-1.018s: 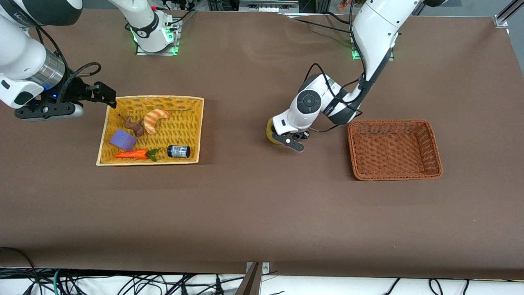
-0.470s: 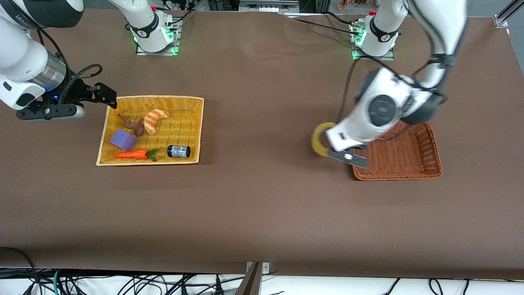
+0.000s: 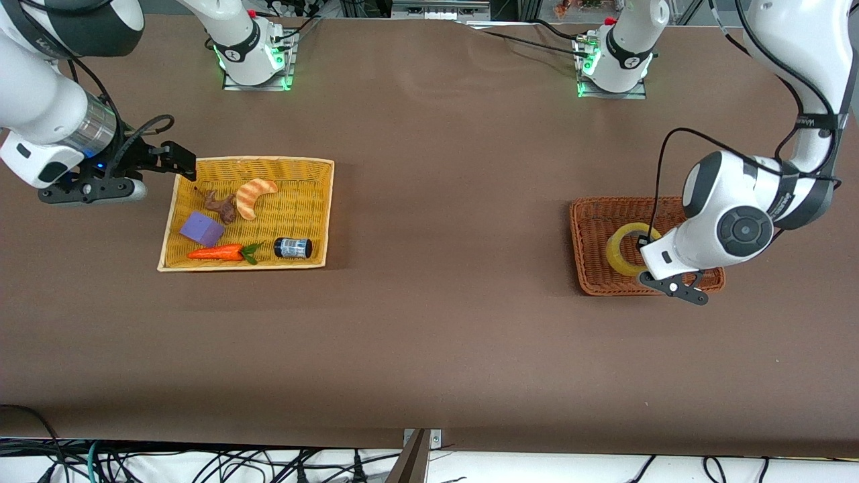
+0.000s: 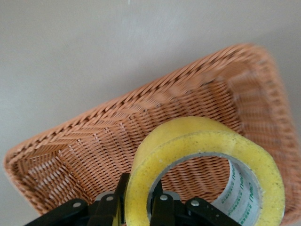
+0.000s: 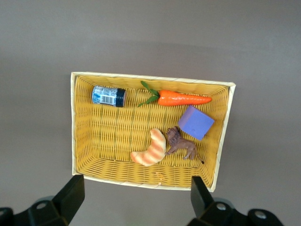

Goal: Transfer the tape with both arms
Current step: 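Carry the tape over the brown basket with the left gripper and lower it, then open the left gripper to release the tape and raise it away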

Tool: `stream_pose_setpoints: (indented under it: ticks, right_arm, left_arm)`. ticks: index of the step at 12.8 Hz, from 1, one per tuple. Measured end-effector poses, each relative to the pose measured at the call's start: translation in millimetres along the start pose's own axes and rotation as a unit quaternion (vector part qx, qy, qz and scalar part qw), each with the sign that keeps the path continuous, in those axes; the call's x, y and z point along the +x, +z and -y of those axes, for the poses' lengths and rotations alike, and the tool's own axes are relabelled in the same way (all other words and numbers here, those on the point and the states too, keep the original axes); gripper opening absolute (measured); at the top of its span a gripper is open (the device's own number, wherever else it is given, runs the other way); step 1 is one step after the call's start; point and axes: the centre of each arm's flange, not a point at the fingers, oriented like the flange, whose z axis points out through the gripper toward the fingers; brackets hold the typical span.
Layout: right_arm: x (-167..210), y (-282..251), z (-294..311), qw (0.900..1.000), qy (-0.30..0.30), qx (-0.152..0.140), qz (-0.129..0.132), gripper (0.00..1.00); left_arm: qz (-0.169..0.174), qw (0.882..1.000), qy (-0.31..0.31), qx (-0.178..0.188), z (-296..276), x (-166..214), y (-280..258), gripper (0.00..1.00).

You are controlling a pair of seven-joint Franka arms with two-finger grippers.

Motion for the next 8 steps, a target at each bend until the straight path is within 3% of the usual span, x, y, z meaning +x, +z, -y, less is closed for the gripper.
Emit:
stream_pose_setpoints:
  ticks: [3, 5, 8]
  right_arm:
    - [11.0, 33.5, 17.1, 0.999, -0.014, -0.002, 0.036, 1.00]
    - [11.7, 47.1, 38.8, 0.998, -0.032, -0.004, 0.054, 1.00]
    - [13.7, 51.2, 40.4, 0.998, -0.035, -0.005, 0.057, 1.00]
  left_arm:
    - [-0.014, 1.000, 0.022, 0.000, -6.8, 8.0, 54.8, 0.22]
    - [-0.017, 0.999, 0.027, 0.000, -7.7, 9.1, 60.6, 0.40]
    - [-0.044, 0.998, 0.036, 0.013, -7.8, 9.7, 22.1, 0.71]
